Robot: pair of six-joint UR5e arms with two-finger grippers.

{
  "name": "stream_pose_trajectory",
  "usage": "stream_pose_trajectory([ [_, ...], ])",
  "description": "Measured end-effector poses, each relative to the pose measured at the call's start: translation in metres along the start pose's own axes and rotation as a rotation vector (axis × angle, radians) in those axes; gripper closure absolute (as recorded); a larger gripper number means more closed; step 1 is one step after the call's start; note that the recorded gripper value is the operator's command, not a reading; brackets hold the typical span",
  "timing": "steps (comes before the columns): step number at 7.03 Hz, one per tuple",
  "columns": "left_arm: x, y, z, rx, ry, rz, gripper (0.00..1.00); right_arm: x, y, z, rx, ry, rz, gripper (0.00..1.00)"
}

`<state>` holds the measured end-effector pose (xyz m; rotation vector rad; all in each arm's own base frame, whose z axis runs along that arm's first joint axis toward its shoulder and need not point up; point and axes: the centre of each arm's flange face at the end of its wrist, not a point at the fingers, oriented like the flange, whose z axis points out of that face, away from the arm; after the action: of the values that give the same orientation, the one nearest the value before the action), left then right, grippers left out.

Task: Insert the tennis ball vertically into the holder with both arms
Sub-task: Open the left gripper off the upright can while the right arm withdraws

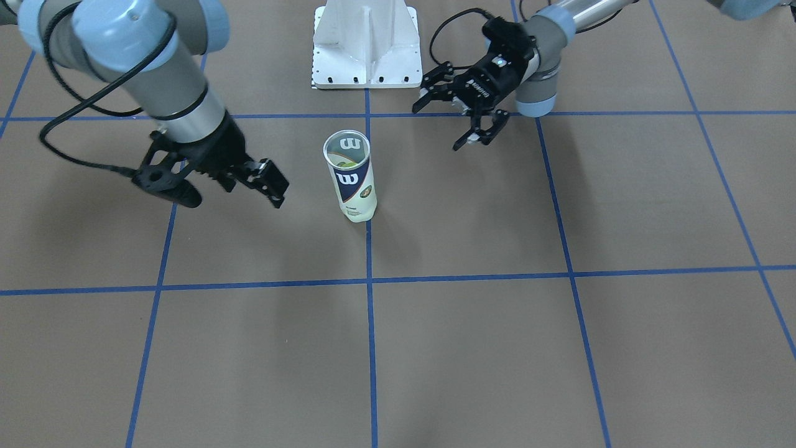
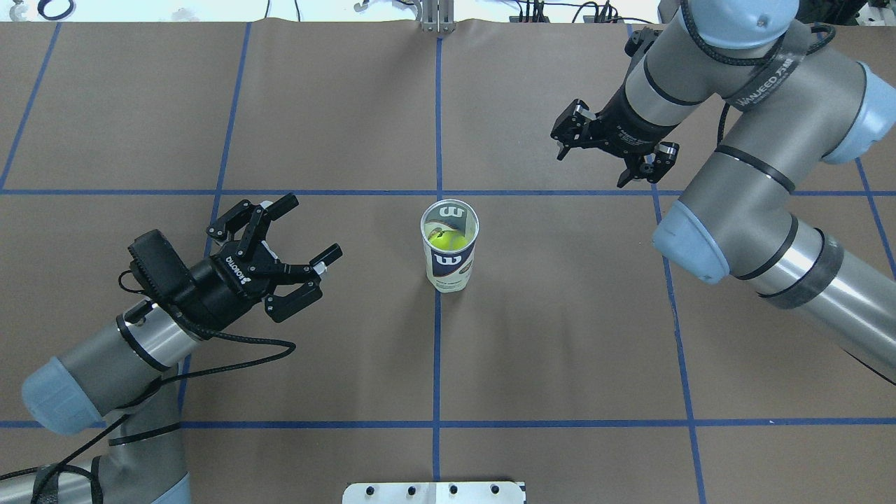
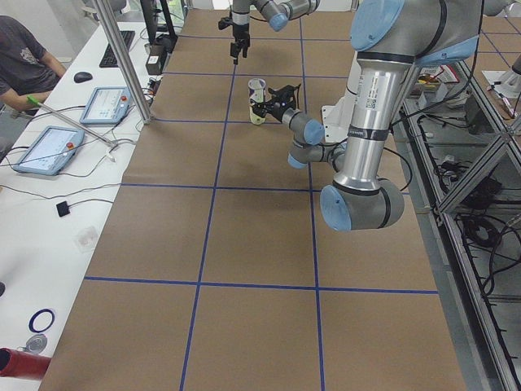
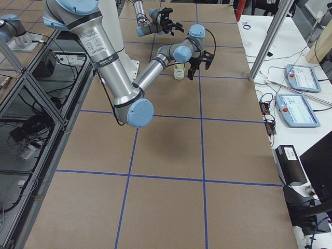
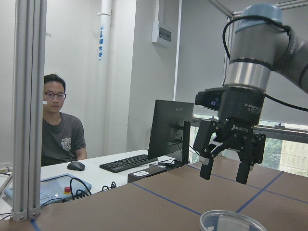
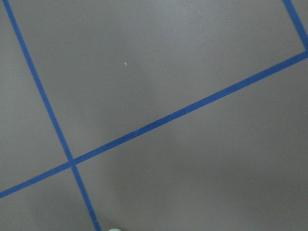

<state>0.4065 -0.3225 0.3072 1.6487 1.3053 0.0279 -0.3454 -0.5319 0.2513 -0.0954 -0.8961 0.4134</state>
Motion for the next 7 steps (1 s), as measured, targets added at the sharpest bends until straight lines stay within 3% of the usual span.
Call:
stream_pose_trajectory([
  [3,-0.033,-0.022,-0.004,0.031,-0.054,0.026,0.01,0.054,-0.052,0.001,0.038,0.059,-0.056,0.01],
  [4,-0.063,-0.029,0.004,0.004,-0.125,0.055,0.01,0.079,-0.074,0.000,0.051,0.085,-0.091,0.01],
  [7,-0.170,-0.038,0.014,-0.170,-0.407,0.188,0.01,0.155,-0.124,0.001,0.060,0.163,-0.192,0.01],
])
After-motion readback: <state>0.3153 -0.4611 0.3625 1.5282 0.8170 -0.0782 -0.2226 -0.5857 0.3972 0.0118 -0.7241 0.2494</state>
